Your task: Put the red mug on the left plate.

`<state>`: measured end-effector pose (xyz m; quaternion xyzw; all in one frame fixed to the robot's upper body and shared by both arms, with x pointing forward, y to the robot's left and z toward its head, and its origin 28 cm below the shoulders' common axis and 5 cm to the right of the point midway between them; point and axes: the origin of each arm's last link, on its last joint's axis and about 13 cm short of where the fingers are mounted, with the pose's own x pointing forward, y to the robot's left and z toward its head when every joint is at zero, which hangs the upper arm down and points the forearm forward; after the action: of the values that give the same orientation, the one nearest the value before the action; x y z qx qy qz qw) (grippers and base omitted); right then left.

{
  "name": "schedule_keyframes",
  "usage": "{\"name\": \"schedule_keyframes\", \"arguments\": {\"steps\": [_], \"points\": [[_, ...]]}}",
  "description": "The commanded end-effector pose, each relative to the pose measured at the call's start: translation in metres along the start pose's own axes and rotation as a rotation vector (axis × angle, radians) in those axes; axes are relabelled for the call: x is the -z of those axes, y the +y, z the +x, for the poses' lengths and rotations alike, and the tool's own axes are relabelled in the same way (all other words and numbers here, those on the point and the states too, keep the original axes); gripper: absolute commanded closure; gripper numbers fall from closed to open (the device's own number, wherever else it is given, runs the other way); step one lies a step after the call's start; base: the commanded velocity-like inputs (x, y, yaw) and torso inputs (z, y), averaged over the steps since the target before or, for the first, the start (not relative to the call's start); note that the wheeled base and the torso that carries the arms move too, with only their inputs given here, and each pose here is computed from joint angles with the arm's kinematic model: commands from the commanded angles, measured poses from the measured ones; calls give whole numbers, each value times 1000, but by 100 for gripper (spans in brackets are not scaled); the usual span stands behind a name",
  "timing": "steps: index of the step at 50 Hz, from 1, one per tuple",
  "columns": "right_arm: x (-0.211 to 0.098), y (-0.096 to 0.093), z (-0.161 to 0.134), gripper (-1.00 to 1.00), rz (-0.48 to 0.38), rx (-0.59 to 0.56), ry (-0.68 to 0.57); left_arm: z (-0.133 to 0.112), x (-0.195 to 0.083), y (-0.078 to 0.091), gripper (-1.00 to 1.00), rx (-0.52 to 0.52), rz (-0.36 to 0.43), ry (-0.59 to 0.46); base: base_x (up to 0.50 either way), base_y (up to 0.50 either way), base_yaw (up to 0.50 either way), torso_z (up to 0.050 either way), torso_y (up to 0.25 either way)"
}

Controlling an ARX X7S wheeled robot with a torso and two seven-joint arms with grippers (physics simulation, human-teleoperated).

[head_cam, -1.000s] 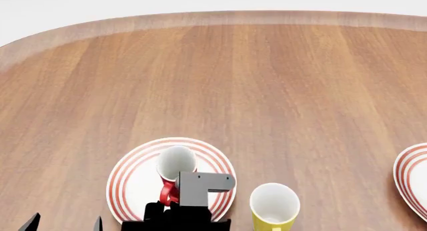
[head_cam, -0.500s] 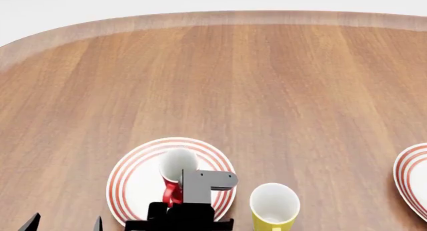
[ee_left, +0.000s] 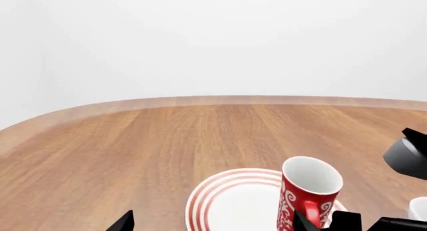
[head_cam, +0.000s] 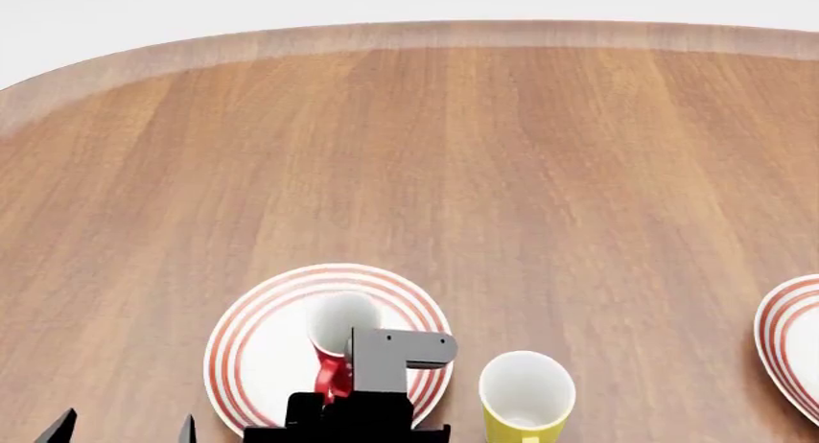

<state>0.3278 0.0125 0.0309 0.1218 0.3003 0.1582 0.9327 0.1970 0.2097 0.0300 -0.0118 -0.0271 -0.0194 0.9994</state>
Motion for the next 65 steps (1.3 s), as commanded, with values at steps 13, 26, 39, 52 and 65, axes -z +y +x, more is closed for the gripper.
{"name": "schedule_keyframes", "arguments": {"steps": [13, 26, 39, 52, 65], "points": [[0, 0, 0, -100, -19, -10, 19, 0, 0, 0, -100, -3, 5, 0, 0, 0, 0, 0, 0], [-2, 1, 0, -100, -10, -20, 11, 0, -1, 0, -100, -3, 3, -1, 0, 0, 0, 0, 0], [2, 8, 0, -100, 0, -86, -93, -5, -10, 2, -100, -12, 12, -28, 0, 0, 0, 0, 0], [22, 18, -4, -100, -27, -39, -360, -18, -33, 0, -100, -25, 52, -105, 0, 0, 0, 0, 0], [34, 25, -44, -100, -48, -44, -513, -32, -54, -2, -100, -25, 73, -180, 0, 0, 0, 0, 0]]}}
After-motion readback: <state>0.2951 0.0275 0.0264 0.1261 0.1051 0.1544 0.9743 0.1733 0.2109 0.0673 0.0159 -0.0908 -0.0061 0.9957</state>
